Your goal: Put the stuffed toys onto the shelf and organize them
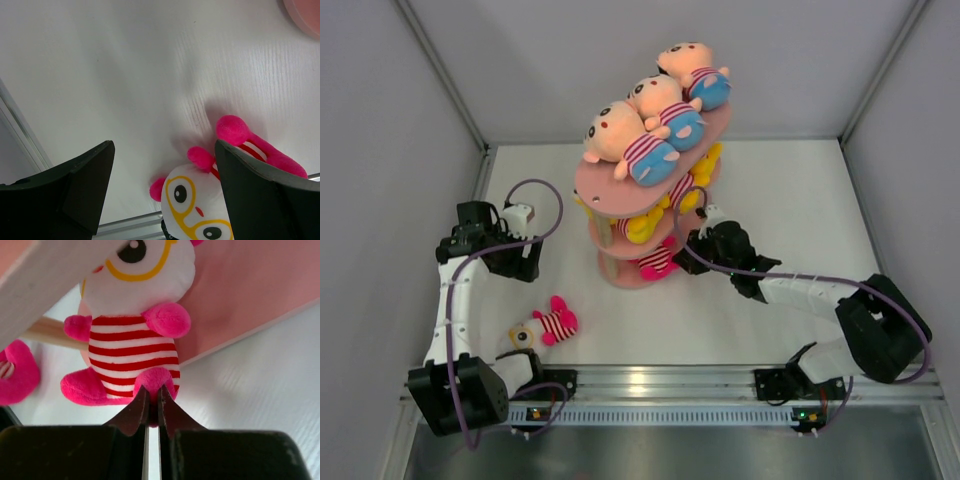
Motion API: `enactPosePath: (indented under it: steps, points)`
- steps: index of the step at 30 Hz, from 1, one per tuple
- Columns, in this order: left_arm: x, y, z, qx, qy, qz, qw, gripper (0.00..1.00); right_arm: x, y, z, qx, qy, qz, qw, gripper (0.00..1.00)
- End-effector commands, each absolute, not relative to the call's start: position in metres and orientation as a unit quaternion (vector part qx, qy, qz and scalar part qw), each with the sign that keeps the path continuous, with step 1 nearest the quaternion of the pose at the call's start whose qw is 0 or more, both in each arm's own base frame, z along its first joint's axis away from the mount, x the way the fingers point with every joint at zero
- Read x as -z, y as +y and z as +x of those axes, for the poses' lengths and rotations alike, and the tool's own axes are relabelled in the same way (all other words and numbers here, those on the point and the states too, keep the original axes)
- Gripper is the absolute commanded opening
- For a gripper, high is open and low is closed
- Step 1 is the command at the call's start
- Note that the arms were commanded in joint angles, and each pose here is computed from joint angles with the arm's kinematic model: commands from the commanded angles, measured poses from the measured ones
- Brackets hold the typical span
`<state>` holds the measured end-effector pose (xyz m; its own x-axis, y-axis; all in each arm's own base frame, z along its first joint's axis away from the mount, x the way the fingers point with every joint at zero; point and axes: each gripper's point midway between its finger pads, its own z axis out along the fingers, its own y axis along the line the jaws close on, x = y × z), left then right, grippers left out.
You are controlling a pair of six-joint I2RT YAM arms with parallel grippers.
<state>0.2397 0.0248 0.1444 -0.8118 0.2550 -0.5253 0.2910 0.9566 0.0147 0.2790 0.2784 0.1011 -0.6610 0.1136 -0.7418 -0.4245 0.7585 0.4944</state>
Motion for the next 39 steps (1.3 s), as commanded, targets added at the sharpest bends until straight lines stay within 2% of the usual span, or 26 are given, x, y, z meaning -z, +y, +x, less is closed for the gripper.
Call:
enactPosePath:
  steps: [1,6,11,16,18,22,23,25,26,31,32,39]
  points:
    - [-0.146,0.023,0.242,0.035,0.949,0.150,0.276,0.87,-0.147,0.290,0.288,-0.339,0.783,-0.259,0.452,0.00]
    - [-0.147,0.024,0.241,0.032,0.948,0.152,0.278,0.87,-0.154,0.301,0.297,-0.359,0.753,-0.344,0.430,0.00]
    - [-0.148,0.026,0.240,0.024,0.948,0.152,0.280,0.87,-0.151,0.297,0.321,-0.359,0.766,-0.305,0.438,0.00]
    - [-0.146,0.029,0.238,0.015,0.948,0.157,0.276,0.87,-0.143,0.287,0.313,-0.360,0.770,-0.287,0.442,0.00]
    - [-0.145,0.028,0.238,0.018,0.948,0.158,0.275,0.87,-0.143,0.282,0.314,-0.356,0.772,-0.281,0.445,0.03]
    - [-0.148,0.025,0.240,0.026,0.947,0.155,0.280,0.87,-0.142,0.279,0.316,-0.355,0.777,-0.275,0.441,0.18]
    - [-0.148,0.025,0.240,0.025,0.947,0.156,0.279,0.87,-0.143,0.278,0.316,-0.354,0.777,-0.274,0.443,0.27]
    - [-0.149,0.025,0.240,0.025,0.947,0.155,0.281,0.87,-0.149,0.275,0.316,-0.353,0.774,-0.270,0.452,0.35]
    - [-0.148,0.025,0.239,0.024,0.947,0.156,0.281,0.87,-0.151,0.273,0.315,-0.352,0.772,-0.269,0.456,0.43]
    - [-0.140,0.019,0.229,0.042,0.949,0.175,0.260,0.89,-0.167,0.264,0.308,-0.341,0.766,-0.267,0.476,0.59]
    - [-0.138,0.015,0.226,0.053,0.948,0.183,0.254,0.89,-0.167,0.260,0.305,-0.335,0.769,-0.268,0.474,0.65]
    - [-0.095,0.008,0.176,0.063,0.951,0.261,0.154,0.93,-0.211,0.230,0.280,-0.295,0.753,-0.267,0.524,0.69]
